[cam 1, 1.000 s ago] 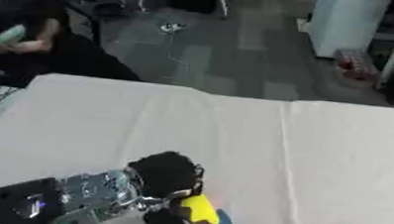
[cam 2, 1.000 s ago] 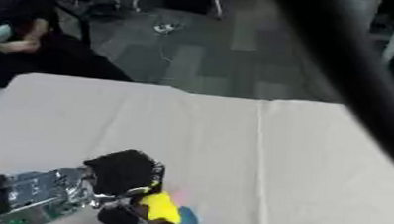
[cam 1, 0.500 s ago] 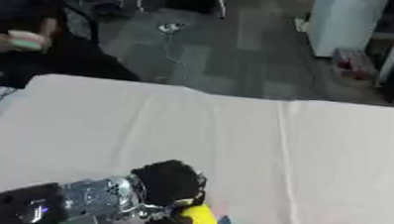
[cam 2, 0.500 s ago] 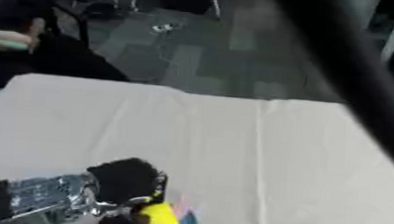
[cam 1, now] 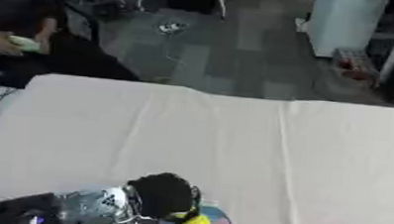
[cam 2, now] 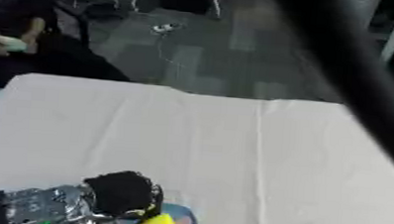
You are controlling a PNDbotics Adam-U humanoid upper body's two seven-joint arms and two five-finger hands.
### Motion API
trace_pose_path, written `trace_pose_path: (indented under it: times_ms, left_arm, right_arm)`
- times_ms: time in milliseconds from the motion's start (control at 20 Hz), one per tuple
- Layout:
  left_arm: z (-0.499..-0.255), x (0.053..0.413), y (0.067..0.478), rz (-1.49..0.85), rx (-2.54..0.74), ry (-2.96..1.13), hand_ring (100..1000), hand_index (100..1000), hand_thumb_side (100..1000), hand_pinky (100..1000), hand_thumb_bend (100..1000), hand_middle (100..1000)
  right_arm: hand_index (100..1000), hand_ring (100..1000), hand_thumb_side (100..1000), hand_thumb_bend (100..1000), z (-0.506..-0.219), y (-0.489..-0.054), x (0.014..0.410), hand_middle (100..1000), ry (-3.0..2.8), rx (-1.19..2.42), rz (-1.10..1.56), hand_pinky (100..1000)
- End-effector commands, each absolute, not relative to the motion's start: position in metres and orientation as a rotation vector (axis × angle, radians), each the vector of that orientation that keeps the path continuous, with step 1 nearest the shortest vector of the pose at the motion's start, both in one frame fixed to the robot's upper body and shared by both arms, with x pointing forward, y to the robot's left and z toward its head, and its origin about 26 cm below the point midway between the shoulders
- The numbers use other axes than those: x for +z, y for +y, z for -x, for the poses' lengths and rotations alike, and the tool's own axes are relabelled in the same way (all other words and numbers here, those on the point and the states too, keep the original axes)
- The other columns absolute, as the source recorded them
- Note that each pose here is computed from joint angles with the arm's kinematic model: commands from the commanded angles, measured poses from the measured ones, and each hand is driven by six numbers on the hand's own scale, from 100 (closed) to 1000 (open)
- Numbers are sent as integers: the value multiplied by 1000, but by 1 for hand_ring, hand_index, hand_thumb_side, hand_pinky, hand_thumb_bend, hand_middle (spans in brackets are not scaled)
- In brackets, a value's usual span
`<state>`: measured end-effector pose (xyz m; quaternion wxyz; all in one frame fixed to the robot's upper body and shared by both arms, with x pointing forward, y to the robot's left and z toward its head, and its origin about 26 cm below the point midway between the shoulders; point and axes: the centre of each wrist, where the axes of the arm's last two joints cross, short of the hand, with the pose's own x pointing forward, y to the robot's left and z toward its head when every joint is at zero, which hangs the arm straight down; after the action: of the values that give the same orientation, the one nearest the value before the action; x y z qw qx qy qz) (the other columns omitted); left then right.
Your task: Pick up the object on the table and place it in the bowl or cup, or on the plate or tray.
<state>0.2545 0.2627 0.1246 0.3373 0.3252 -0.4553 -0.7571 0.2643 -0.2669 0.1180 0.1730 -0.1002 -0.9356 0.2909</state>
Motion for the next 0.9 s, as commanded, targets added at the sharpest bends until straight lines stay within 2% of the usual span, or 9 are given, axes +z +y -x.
trace_pose_path:
  times_ms: [50,200,450,700,900]
  left_arm:
    - [-255,132,266,-870,-2006,-1143,748,698,918,549,499,711]
    - [-256,134,265,-876,-2000,-1156,801,714,925,609,535,762]
    - [-261,142,268,-956,-1898,-1266,807,724,935,623,551,779]
    - [-263,149,284,-1088,-1662,-1440,761,723,953,591,553,797]
    - [-257,144,303,-1170,-1388,-1574,697,716,942,523,569,780]
  right_arm:
    - [273,548,1000,100,-263,-266,122,597,-2671,831,286,360]
    - [274,548,1000,100,-263,-266,122,597,-2671,831,288,360]
    - [274,549,1000,100,-263,-267,122,598,-2667,826,295,361]
    - [284,549,1000,100,-262,-270,121,598,-2662,796,319,361]
    - [277,549,1000,100,-259,-274,116,598,-2640,764,361,361]
